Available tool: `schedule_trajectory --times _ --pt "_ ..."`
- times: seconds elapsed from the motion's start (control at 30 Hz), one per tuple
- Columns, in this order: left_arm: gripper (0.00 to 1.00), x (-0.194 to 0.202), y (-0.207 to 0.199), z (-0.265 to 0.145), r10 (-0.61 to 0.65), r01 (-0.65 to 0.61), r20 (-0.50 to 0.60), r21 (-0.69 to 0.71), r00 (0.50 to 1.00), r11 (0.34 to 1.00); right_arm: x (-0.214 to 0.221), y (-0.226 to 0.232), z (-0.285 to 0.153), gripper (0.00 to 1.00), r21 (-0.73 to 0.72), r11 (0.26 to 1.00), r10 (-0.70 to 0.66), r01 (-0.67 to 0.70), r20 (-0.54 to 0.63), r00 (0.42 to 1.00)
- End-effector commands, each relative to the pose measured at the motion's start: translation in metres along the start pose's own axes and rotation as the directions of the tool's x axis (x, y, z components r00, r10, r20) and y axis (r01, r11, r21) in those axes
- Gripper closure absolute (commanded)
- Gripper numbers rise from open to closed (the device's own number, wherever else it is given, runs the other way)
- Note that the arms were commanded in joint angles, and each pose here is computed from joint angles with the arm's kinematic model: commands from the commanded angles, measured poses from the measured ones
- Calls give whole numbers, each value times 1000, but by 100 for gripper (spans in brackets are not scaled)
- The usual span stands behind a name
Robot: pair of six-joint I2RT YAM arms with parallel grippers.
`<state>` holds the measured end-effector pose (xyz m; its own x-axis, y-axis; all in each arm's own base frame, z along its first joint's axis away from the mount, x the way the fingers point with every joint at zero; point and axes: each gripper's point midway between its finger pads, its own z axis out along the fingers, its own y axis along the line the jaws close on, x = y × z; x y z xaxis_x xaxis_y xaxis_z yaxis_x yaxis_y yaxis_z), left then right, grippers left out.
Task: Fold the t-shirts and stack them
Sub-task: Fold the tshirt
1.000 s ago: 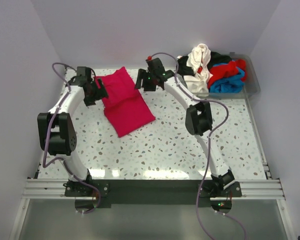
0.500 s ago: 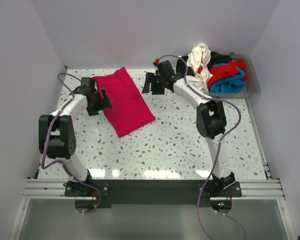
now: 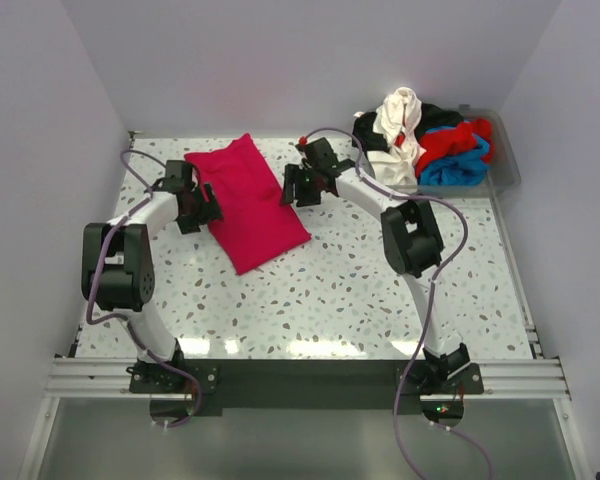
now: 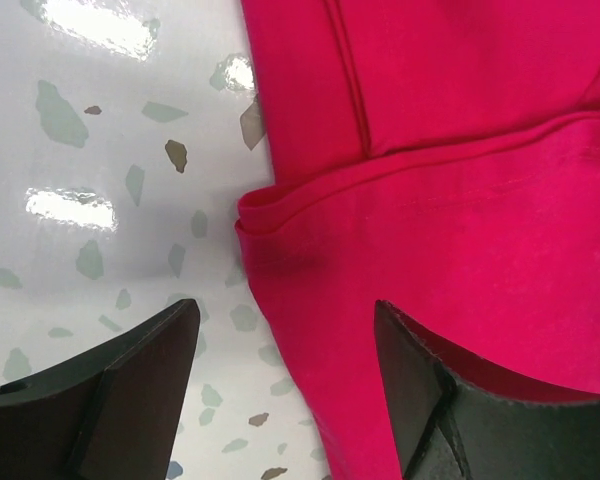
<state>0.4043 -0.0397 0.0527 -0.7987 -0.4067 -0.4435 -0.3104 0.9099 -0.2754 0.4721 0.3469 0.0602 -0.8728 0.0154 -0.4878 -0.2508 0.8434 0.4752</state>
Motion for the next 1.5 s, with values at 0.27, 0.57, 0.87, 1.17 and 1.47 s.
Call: schedule_trajectory --times 0.27,0.57,0.87,1.17,1.47 --pt "33 -7 5 26 19 -19 20 -24 1000 1000 -6 6 10 52 -28 999 -30 30 13 999" --pt "48 -7 6 37 19 -19 13 -26 1000 999 -10 10 7 64 -24 999 -37 38 27 999" --pt "79 -7 2 45 28 -28 3 -1 1000 1000 -8 8 7 92 -10 999 -44 45 21 999" --pt "100 -14 -13 52 43 -44 14 68 999 997 -3 -1 5 100 30 999 -37 36 19 999" --pt "100 -32 -24 43 43 -48 57 85 997 995 -7 -9 -11 100 81 996 -37 31 73 997"
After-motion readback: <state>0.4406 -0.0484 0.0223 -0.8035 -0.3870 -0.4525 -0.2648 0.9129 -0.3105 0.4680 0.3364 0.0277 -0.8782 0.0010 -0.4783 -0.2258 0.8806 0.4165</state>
